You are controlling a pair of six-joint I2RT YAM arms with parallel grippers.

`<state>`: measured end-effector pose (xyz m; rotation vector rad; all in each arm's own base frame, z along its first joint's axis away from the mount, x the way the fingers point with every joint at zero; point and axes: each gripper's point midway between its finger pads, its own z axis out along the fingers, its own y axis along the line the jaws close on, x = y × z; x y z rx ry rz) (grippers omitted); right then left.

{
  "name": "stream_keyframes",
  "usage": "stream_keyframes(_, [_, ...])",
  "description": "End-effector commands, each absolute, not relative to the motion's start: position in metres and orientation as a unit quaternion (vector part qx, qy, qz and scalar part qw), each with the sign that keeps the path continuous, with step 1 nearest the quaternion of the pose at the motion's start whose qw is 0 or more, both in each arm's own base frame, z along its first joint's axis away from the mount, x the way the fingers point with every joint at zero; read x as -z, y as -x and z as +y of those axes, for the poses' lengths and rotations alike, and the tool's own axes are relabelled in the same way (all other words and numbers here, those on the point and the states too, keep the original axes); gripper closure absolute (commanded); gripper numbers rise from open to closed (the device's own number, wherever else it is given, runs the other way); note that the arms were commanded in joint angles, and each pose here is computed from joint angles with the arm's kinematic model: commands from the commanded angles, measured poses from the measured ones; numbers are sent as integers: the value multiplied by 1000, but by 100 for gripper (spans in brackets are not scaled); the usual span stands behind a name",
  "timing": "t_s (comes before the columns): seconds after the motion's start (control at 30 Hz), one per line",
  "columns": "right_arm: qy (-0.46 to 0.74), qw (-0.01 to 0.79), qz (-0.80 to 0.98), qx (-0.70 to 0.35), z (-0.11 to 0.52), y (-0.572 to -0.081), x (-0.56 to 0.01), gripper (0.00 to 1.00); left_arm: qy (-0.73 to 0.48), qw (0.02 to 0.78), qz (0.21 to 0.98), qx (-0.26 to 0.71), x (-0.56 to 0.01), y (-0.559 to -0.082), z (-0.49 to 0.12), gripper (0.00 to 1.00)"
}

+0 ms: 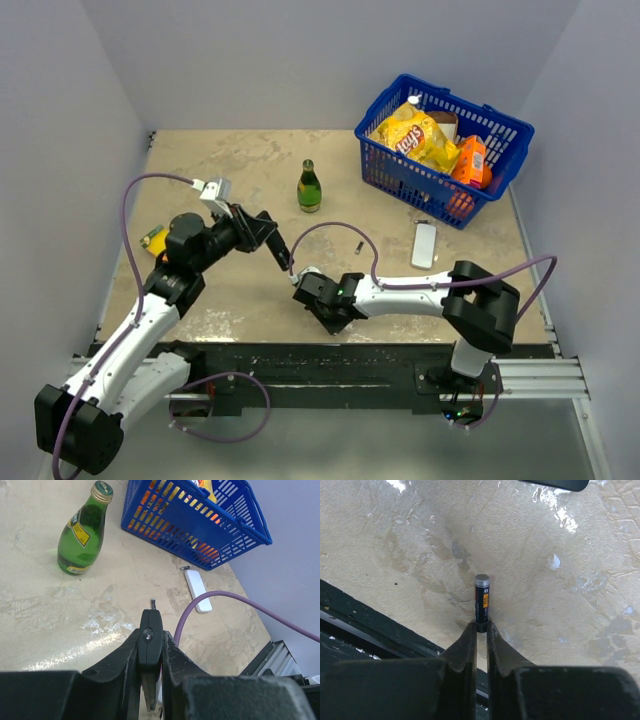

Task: Load the batteries into the remote control
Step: Pick up the battery from the center of the board.

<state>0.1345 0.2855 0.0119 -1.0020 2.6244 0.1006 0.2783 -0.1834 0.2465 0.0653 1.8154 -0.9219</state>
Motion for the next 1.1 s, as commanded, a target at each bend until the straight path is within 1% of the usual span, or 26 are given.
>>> stream_keyframes(0.0, [348,167,923,-3,275,-139,0,100,-28,539,736,410,-261,-279,-187,100])
stream_keyframes(0.17, [344,194,918,-32,283,-142,-24,100,-29,525,736,427,-255,-277,-193,100])
stream_keyframes(0.27, [343,213,913,-55,287,-144,-47,100,-32,516,733,442,-254,-275,-199,100])
stream_keyframes(0.4, [337,252,903,-91,293,-148,-88,100,-36,505,720,475,-256,-272,-207,100])
stream_keyframes(0.53, [328,292,888,-135,296,-149,-136,100,-39,478,716,507,-247,-266,-217,100])
stream_keyframes(0.63, [321,318,877,-166,304,-152,-161,100,-38,461,706,536,-244,-261,-223,100])
stream_keyframes(0.77, [313,331,870,-188,313,-153,-175,100,-42,451,697,555,-242,-259,-228,100])
stream_keyframes(1.07, [299,343,870,-190,322,-164,-188,100,-55,451,685,570,-249,-252,-231,100])
